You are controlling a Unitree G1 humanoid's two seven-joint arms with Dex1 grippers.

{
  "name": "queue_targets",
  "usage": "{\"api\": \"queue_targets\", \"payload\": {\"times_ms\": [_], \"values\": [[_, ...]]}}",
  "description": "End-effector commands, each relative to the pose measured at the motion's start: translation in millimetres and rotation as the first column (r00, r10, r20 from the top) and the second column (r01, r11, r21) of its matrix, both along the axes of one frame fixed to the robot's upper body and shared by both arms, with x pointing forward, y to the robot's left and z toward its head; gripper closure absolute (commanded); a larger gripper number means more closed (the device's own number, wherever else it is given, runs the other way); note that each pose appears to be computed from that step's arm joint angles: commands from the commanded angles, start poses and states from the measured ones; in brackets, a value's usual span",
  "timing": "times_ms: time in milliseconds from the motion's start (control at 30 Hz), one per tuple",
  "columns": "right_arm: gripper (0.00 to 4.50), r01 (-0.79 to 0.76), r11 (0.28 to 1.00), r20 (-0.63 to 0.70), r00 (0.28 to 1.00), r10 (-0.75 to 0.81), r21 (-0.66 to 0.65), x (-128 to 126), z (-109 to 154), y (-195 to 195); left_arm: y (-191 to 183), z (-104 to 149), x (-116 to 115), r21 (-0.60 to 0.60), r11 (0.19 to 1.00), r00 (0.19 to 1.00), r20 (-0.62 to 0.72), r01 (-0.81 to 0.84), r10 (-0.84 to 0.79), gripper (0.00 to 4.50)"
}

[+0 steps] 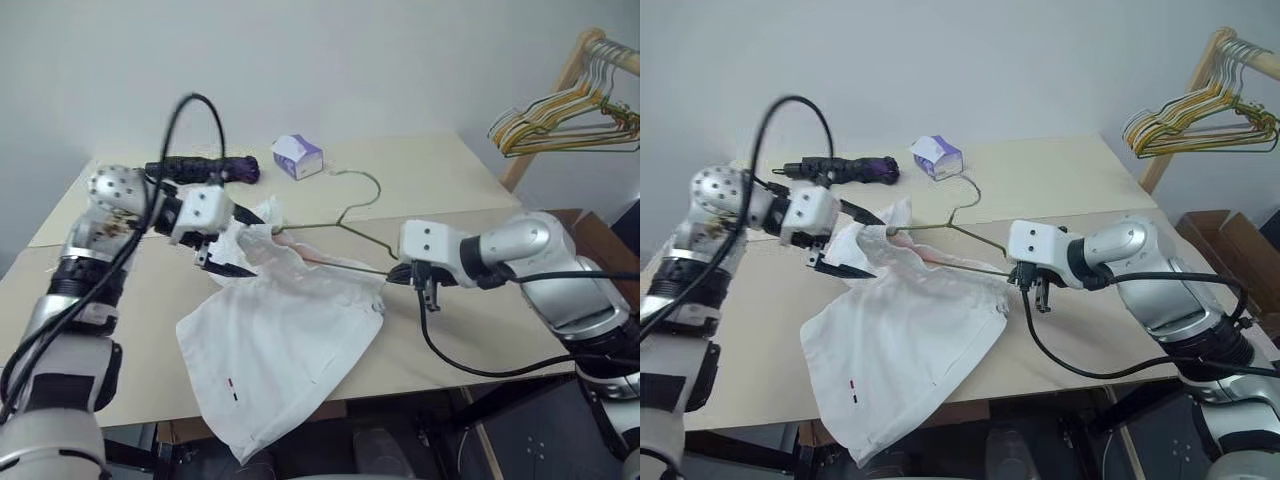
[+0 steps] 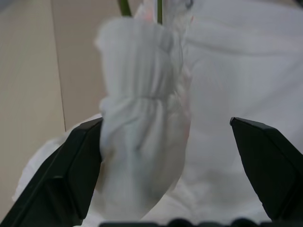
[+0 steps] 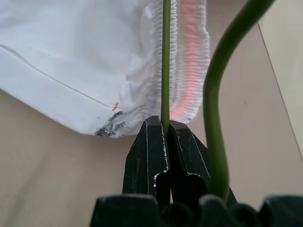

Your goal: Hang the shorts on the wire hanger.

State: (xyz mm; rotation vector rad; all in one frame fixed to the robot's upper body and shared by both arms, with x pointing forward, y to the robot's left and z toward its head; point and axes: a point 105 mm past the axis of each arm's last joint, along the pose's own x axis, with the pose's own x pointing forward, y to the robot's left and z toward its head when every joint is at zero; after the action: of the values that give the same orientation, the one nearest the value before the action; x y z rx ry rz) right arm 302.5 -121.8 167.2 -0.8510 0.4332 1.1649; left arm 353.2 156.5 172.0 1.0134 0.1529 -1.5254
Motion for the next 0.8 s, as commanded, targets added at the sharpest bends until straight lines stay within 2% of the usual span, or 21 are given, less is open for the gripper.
{"api": "queue_targets", "payload": {"times_ms": [33,300,400,600,700,800], "values": [[4.50,-0.043,0.999,0.042,0.998,0.042,0.033,-4,20,9,-8,3,10,0.011,1.000,0.999,0.049,0.007,-0.008,0.98],[4.50,-0.039,0.997,0.018,0.999,0.038,0.061,-9,26,9,-17,0,16,-0.044,0.999,0.999,0.035,0.007,-0.005,3.66],[4.50,-0.042,0.997,0.010,0.999,0.041,0.066,-11,26,9,-16,2,15,-0.058,0.998,1.000,0.023,0.008,-0.006,4.46],[4.50,-0.090,0.993,0.029,0.996,0.088,0.081,-14,27,8,-13,9,13,-0.097,0.995,1.000,-0.015,-0.006,0.004,4.46],[3.73,-0.044,0.996,0.059,0.998,0.039,0.073,-6,26,-3,-8,12,13,-0.114,0.993,1.000,-0.021,-0.025,0.023,4.50],[2.78,0.098,0.987,0.075,0.991,-0.108,0.125,6,30,-28,1,13,13,-0.132,0.989,0.997,-0.036,-0.066,0.062,4.50]]}}
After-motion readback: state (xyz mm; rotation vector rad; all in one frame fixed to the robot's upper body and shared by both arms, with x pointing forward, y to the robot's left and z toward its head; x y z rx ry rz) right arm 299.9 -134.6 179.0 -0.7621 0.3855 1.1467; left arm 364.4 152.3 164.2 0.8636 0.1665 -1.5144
